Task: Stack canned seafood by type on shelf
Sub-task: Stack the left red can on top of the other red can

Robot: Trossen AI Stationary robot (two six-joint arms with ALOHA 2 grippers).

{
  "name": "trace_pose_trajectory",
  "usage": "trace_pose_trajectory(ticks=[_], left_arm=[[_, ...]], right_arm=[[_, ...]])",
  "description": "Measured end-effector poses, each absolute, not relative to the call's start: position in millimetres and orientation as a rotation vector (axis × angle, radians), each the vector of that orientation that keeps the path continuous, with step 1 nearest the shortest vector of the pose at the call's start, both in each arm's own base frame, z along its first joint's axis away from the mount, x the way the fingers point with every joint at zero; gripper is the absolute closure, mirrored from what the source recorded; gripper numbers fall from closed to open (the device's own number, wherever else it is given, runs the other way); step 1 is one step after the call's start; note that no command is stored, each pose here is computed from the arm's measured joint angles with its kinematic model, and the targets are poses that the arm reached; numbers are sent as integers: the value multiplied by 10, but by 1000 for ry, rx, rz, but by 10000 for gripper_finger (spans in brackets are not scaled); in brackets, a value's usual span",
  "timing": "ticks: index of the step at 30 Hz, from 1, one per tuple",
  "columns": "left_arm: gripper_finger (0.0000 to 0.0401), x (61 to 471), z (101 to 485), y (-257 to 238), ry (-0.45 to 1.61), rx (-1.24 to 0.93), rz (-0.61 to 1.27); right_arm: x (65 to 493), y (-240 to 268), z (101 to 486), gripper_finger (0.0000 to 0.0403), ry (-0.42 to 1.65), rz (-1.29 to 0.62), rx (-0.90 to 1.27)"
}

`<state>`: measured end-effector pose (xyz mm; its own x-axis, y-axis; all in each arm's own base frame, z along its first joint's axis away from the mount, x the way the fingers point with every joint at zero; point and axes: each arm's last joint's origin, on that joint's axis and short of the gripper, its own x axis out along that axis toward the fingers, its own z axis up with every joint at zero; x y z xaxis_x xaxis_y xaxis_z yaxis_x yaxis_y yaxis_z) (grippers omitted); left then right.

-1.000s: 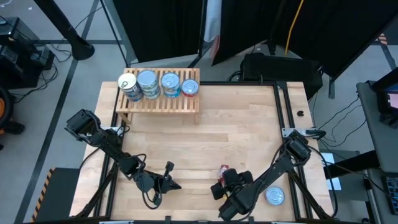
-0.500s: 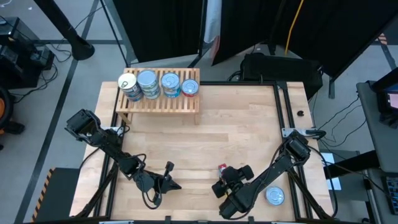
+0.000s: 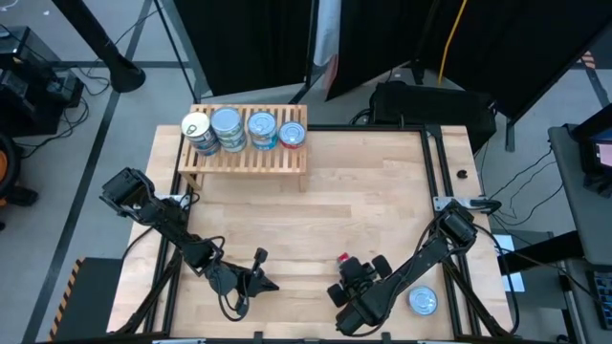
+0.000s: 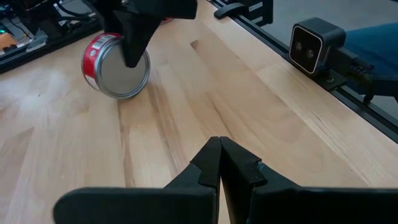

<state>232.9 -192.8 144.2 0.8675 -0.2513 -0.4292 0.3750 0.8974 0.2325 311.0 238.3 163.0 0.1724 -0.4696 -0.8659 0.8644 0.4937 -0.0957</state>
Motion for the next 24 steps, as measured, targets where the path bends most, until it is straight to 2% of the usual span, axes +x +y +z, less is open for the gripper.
trace_pose_trajectory(ticks=[5,11,15,20,24], left_arm=[[390,2330,1443,-1928,403,315,-333],[390,2331,1447,-1929,398,315,-333],[390,2333,1451,-1931,394,313,-333],[390,2334,1455,-1932,389,310,-333],[390,2322,1457,-1948,387,310,-340]], right_arm=[[3122,2389,1646,283,1010,-974,465],[3231,2419,1856,257,995,-912,451],[3387,2339,2126,264,938,-875,386],[3605,2094,2608,285,809,-858,197],[3770,1808,3004,278,705,-871,25]])
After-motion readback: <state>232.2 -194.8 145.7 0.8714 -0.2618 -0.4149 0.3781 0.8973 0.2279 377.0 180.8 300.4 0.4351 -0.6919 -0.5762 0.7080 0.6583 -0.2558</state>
